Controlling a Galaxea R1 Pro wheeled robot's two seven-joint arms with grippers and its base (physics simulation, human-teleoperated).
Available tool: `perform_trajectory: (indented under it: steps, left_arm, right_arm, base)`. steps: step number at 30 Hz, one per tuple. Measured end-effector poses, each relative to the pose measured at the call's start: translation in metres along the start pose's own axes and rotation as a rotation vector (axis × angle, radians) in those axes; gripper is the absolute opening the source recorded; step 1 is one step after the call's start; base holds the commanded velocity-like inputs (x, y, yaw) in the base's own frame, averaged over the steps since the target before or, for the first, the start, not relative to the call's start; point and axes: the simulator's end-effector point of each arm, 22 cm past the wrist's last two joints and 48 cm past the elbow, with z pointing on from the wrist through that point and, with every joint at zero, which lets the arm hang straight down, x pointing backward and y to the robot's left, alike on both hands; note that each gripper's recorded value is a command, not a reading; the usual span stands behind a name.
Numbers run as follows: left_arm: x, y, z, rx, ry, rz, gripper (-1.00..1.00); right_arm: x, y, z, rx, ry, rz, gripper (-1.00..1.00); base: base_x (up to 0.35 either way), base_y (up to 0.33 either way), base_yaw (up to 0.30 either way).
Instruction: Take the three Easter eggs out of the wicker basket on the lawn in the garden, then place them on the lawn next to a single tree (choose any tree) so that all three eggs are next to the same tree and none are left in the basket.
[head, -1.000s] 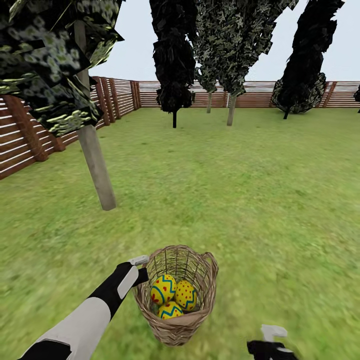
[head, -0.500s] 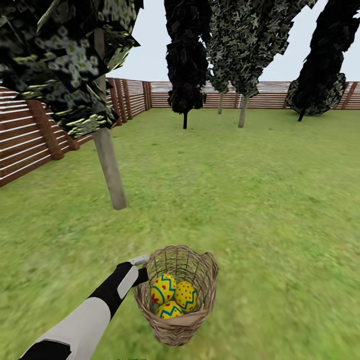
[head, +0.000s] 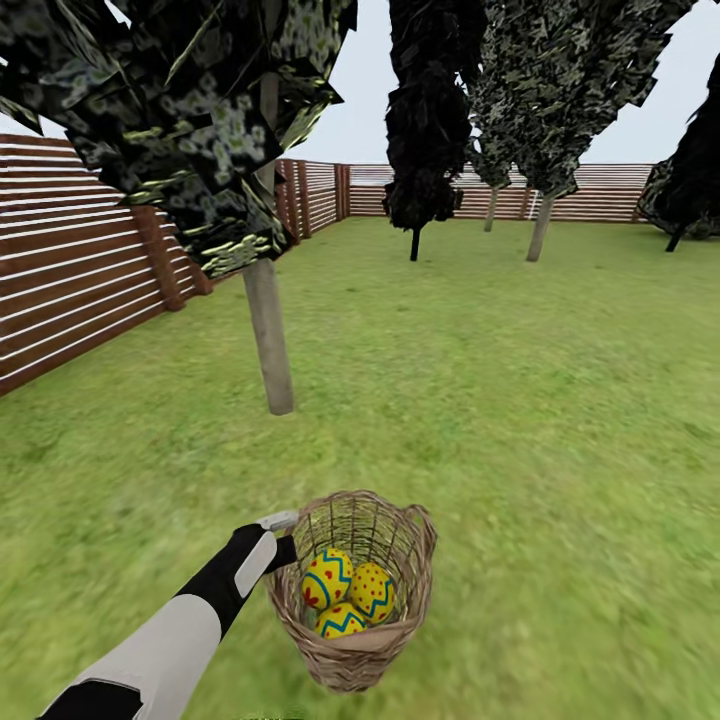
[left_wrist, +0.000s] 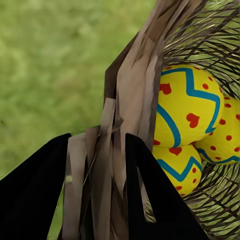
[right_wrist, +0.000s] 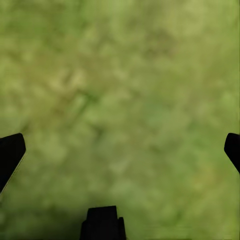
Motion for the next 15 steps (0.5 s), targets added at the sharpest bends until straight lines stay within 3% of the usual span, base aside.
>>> perform_trajectory:
  steps: [15]
  left_arm:
    - [-0.015,-0.004,-0.025,-0.001,0.001,0.001,-1.0]
  right_arm:
    - [-0.015,-0.002,-0.025,0.0,0.001,0.0,1.0]
  base:
    - [0.0,0.0,0.277]
